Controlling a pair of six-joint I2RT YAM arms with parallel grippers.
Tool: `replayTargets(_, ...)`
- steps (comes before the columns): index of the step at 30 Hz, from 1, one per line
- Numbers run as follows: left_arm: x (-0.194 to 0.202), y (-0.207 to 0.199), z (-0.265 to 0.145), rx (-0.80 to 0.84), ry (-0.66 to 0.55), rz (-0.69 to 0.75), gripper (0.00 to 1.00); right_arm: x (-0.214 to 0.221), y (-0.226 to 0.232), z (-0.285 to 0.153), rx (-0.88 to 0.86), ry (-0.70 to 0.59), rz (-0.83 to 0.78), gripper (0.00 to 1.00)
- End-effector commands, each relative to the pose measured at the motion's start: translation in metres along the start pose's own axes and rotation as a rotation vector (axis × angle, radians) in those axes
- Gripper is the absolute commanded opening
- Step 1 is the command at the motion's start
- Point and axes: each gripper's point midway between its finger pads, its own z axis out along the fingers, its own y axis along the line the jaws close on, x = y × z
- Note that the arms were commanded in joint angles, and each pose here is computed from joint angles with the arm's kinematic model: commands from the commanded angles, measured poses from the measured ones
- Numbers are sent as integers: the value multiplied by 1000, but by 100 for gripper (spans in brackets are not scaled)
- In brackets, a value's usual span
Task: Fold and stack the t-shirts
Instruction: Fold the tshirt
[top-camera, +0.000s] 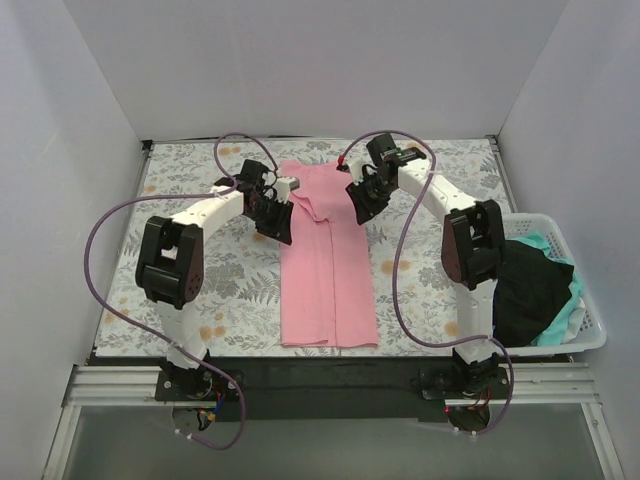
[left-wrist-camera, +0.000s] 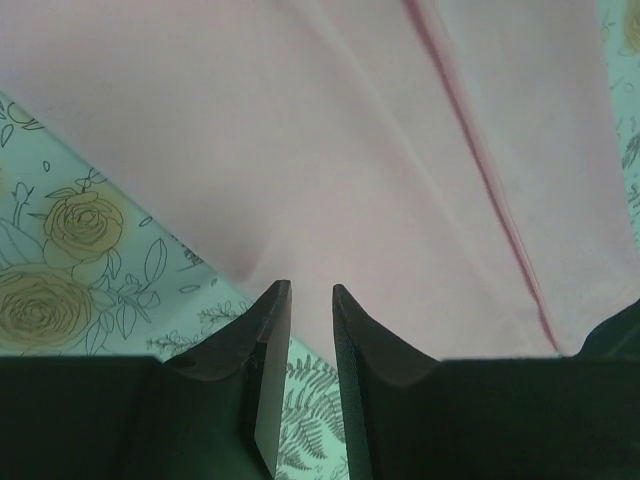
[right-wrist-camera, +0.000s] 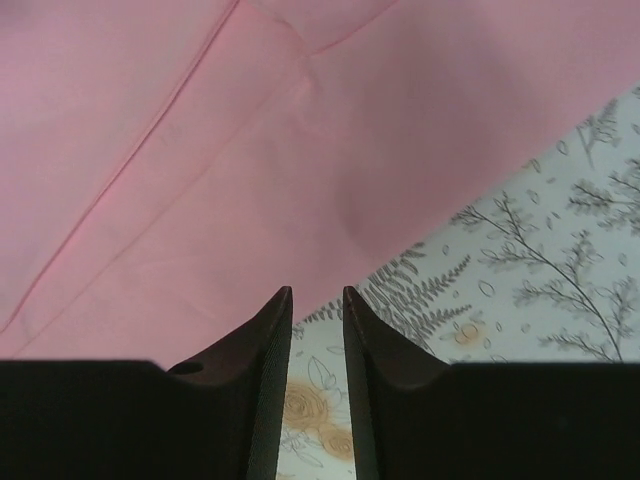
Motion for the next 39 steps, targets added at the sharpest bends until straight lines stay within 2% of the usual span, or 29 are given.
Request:
replayTargets(1, -20, -2, 10, 54, -39, -73, 22, -20, 12, 11, -57, -46, 13, 33)
replayTargets(6, -26, 16, 28, 49, -38, -124, 21, -15, 7, 40, -58, -23, 37, 31)
replayTargets(9, -20, 33, 44, 33, -11, -172, 20, -10, -5, 56, -20, -7, 44, 30)
replayTargets(14, -34, 58, 52, 28, -38, -236, 20, -10, -41, 78, 87, 1, 70, 28)
replayTargets(20, -48, 75, 61, 54, -69, -294, 20, -30, -77, 88, 136, -54, 88, 28)
replayTargets(28, -71, 107, 66, 37, -104, -297, 22, -45, -83, 95, 118, -102, 101, 32)
replayTargets(31, -78, 107, 63, 56, -116, -305, 22, -57, -84, 89, 126, -133, 89, 38)
replayTargets(32, -79, 104, 62, 75, -114, -324, 23, -63, -85, 85, 134, -147, 80, 44)
replayTargets(34, -89, 93, 50, 122, -141, -318, 27, -72, -85, 72, 148, -173, 61, 50)
replayTargets(36, -104, 79, 34, 167, -187, -296, 29, -90, -77, 44, 153, -225, 22, 54)
replayTargets(37, -117, 67, 12, 185, -236, -256, 31, -97, -72, 32, 150, -248, 1, 56)
replayTargets(39, -135, 50, -15, 212, -309, -183, 37, -119, -59, -16, 176, -326, -75, 63)
